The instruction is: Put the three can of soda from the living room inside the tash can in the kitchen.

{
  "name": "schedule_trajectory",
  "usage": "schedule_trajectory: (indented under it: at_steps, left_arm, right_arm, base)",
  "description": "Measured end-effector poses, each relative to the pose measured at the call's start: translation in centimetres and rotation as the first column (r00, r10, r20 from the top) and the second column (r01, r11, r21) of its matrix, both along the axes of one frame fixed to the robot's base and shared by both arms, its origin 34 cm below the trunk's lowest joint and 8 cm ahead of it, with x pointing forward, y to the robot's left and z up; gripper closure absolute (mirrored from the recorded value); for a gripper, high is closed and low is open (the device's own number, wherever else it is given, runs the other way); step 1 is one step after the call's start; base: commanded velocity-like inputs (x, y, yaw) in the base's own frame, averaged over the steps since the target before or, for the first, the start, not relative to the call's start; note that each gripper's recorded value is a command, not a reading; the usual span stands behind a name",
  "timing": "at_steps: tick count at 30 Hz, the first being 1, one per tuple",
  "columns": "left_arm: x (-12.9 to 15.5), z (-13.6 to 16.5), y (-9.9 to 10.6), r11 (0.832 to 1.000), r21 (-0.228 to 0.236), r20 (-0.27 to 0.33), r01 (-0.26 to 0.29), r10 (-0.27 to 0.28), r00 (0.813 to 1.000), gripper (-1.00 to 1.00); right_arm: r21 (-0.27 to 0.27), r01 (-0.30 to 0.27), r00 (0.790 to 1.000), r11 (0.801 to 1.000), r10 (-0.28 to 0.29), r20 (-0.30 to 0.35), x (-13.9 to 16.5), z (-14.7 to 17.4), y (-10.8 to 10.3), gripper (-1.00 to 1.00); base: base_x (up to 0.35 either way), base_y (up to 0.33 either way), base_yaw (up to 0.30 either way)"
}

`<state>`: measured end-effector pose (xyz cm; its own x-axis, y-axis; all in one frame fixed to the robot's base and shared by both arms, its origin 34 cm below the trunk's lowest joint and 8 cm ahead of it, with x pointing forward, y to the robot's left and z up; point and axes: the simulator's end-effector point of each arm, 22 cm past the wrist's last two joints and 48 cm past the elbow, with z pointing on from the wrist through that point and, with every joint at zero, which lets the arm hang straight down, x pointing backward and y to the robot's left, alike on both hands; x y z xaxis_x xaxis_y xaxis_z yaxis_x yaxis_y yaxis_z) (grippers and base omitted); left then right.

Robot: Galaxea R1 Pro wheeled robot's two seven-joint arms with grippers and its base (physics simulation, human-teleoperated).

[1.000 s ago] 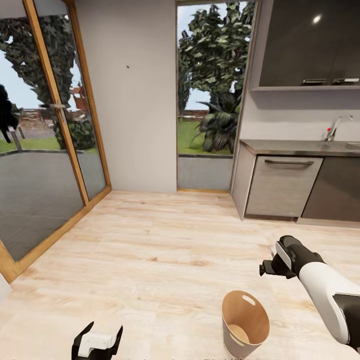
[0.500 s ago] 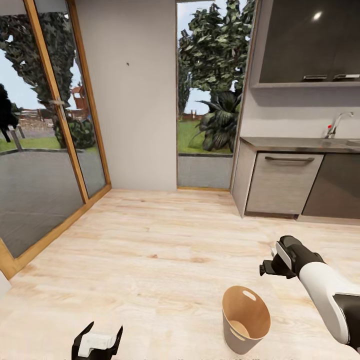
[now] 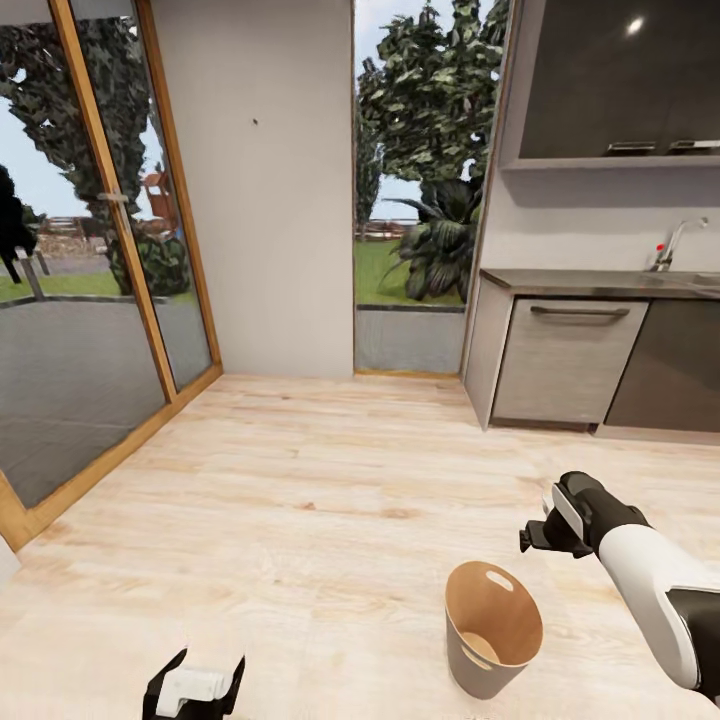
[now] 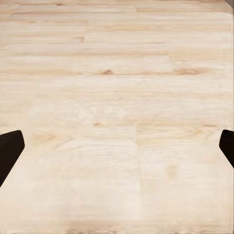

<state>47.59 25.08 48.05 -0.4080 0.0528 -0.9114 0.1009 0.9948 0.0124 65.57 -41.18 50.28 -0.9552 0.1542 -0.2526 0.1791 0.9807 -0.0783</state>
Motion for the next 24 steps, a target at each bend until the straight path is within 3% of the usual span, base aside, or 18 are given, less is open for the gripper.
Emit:
schedule_trajectory:
  at_steps: [7,13,16,19,24]
  left_arm:
    - [0.9,-1.7,0.5,1.0,0.001,-0.029,-0.02,0.02,0.999,-1.0]
    - [7.8,0.7,1.2,0.999,0.017,-0.019,-0.048,0.048,0.999,-1.0]
    - [11.6,3.1,1.4,0.998,0.019,0.014,-0.055,0.054,0.998,-1.0]
    - [13.5,4.3,1.4,0.998,0.017,0.028,-0.057,0.057,0.998,-1.0]
    - [14.3,2.7,1.4,0.998,0.016,-0.035,-0.062,0.063,0.997,-1.0]
  right_arm:
    - [0.0,0.0,1.0,1.0,0.0,-0.001,-0.4,-1.6,0.0,-1.0]
    - [0.0,-0.001,1.0,1.0,0.001,-0.001,-0.8,-3.0,0.1,-1.0]
    - [0.0,-0.001,1.0,1.0,0.001,-0.001,-1.0,-3.6,0.1,-1.0]
    - [0.0,0.0,1.0,1.0,0.0,-0.001,-1.1,-4.3,0.0,-1.0]
    - [-0.001,0.001,1.0,1.0,-0.001,-0.001,-1.5,-5.4,-0.1,-1.0]
  base:
    - [0.0,0.0,0.0]
    - [0.0,0.0,0.0]
    - [0.0,0.0,0.0]
    - [0.0,0.0,0.0]
    - [0.0,0.0,0.0]
